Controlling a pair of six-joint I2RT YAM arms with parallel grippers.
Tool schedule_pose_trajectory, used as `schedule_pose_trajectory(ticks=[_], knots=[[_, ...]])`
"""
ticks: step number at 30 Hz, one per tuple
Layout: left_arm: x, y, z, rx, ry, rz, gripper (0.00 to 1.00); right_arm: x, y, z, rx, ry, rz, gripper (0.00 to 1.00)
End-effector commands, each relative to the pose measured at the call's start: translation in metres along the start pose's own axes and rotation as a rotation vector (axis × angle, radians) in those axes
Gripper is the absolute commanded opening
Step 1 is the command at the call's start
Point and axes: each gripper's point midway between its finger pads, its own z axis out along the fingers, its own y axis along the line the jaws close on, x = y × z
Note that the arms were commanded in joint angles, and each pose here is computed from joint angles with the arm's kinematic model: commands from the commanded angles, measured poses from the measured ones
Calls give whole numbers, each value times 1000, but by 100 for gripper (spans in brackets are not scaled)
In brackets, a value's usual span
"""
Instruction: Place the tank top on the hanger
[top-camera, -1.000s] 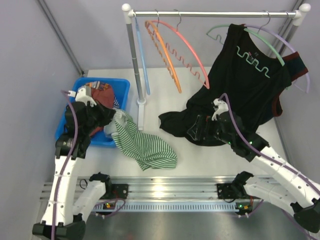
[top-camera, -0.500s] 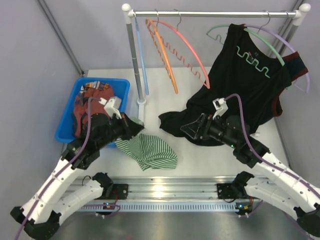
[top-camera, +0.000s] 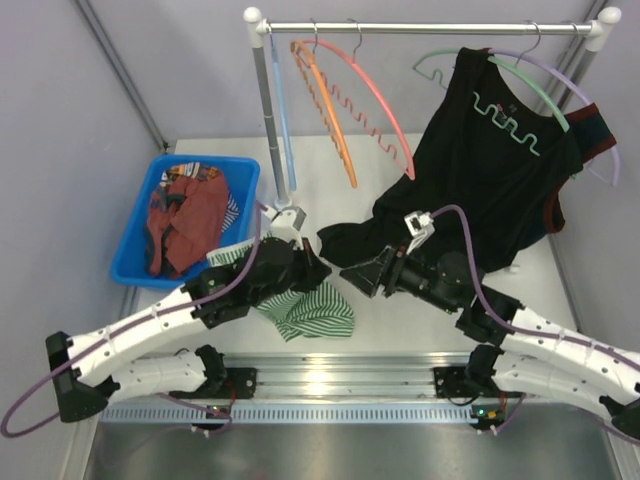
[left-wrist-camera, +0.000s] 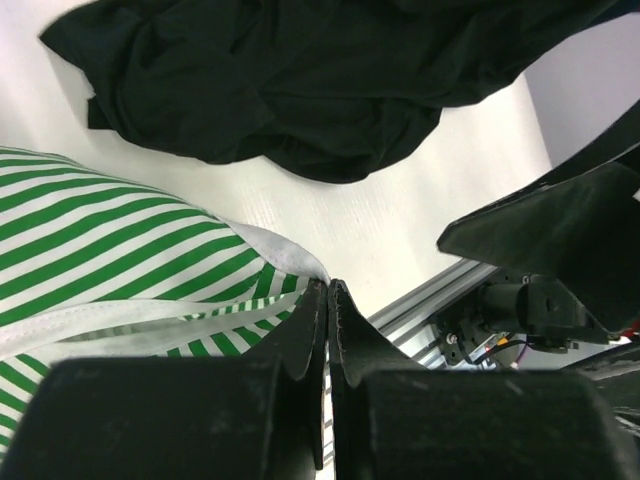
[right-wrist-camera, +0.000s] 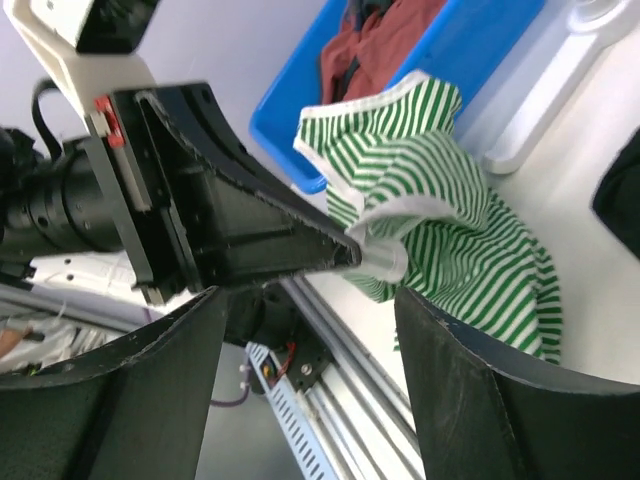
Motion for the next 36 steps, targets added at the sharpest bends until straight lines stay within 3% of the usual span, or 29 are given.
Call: schedule_pose_trajectory(ticks=[1, 8, 14, 15, 19, 26, 36], knots=[[-15, -31, 11, 22, -86, -40, 0, -24, -6, -21, 51, -145, 1, 68], [27, -59, 50, 21, 0, -35, 0, -48, -46, -88, 248, -311, 20, 71], [80, -76, 89, 20, 124, 8, 2, -56, -54, -118, 305, -347, 17, 74], [89, -79, 90, 31, 143, 15, 11, -55, -56, -119, 316, -341, 12, 74], [116, -80, 103, 35, 202, 58, 35, -56, -56, -118, 331, -332, 4, 76], [101, -51, 89, -61, 144, 132, 48, -56, -57, -108, 349, -314, -13, 77], [65, -31, 29, -18, 57, 190, 50, -102, -31, -113, 418, -306, -196, 80]])
